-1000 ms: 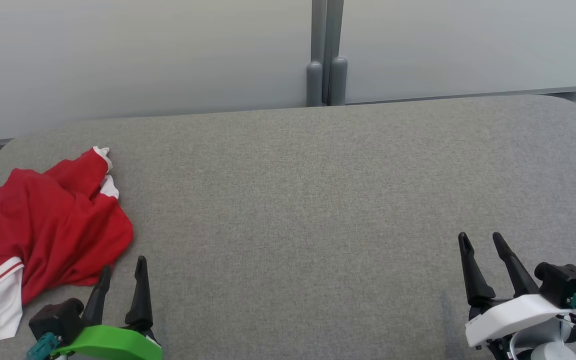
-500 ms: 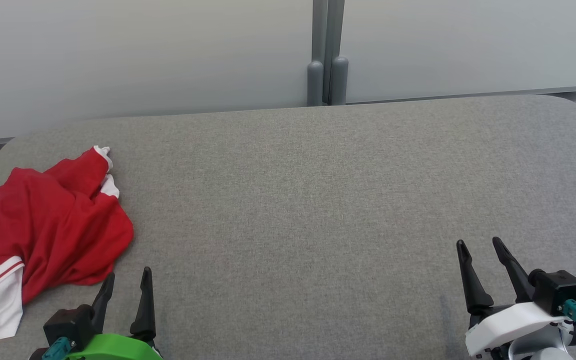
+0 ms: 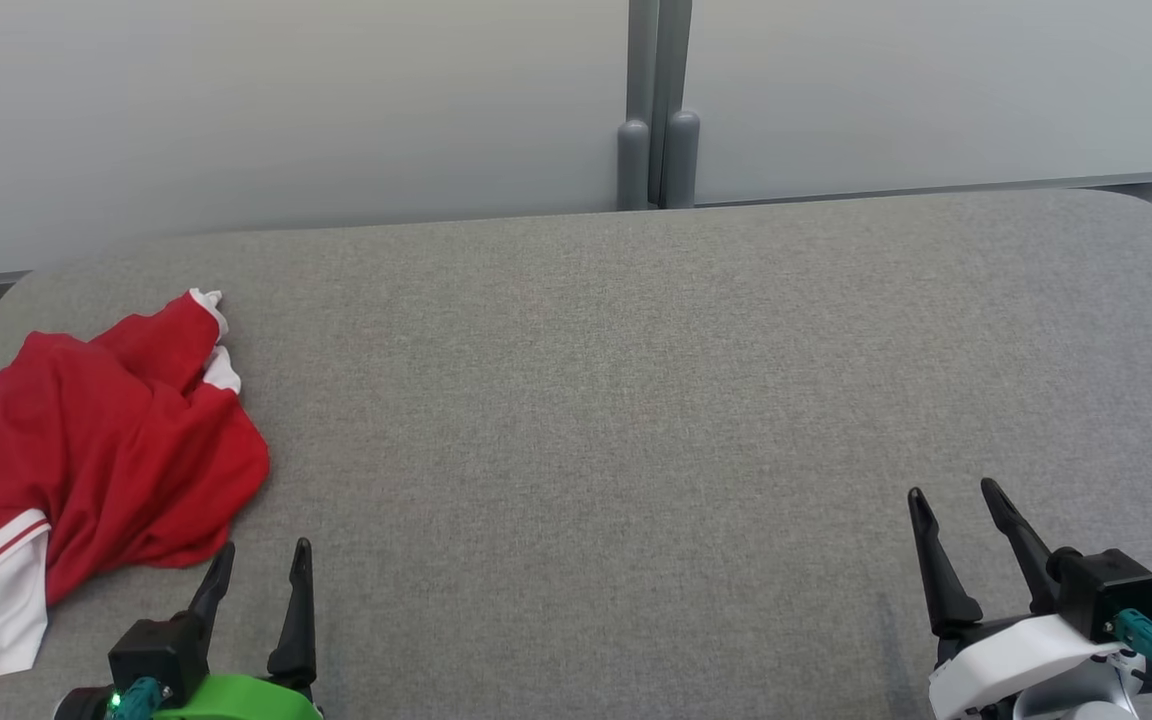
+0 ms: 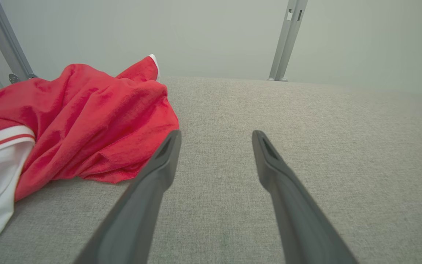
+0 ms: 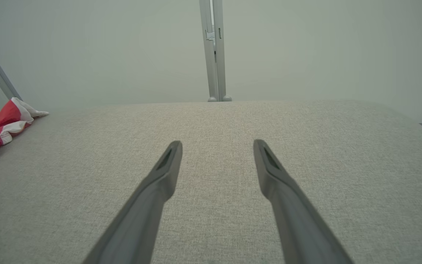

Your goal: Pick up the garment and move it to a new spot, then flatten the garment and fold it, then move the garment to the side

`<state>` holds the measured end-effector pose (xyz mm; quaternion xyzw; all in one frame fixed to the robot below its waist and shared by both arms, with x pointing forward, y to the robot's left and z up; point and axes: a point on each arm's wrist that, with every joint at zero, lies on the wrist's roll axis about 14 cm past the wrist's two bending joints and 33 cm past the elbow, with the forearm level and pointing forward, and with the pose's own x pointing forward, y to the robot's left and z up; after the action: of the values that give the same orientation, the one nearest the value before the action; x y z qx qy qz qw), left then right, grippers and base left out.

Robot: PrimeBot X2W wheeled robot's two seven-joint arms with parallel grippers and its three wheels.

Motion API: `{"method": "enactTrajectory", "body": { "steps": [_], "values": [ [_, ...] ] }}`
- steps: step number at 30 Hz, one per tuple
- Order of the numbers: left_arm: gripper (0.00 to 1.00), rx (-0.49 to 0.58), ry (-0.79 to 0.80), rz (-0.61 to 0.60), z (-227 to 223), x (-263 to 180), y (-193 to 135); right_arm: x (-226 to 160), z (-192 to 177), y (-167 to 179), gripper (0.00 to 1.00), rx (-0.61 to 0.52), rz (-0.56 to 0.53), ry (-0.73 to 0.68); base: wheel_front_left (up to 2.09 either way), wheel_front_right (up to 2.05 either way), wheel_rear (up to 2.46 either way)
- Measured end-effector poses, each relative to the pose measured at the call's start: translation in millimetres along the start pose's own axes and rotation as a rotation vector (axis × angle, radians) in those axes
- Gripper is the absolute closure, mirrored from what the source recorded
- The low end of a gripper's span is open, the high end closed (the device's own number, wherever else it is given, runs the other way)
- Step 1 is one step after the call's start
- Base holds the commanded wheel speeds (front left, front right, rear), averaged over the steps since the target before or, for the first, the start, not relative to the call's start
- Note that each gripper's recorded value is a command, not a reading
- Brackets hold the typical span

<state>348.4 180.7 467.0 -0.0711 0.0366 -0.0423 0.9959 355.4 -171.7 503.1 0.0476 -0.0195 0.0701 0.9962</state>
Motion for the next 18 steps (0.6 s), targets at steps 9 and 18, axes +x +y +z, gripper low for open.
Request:
{"method": "enactTrajectory", "body": {
  "steps": [9,18],
  "values": [
    [0.0,0.039,-0.002,-0.004,-1.4,-1.3,-0.3,0.0,-3.0,2.0,0.0,-0.021,0.01,0.003,0.0,0.0,0.0],
    [0.0,0.042,-0.008,0.007,-1.2,-2.2,1.5,-1.1,-4.4,4.0,0.0,-0.037,0.018,0.005,0.0,0.0,0.0]
  ]
}}
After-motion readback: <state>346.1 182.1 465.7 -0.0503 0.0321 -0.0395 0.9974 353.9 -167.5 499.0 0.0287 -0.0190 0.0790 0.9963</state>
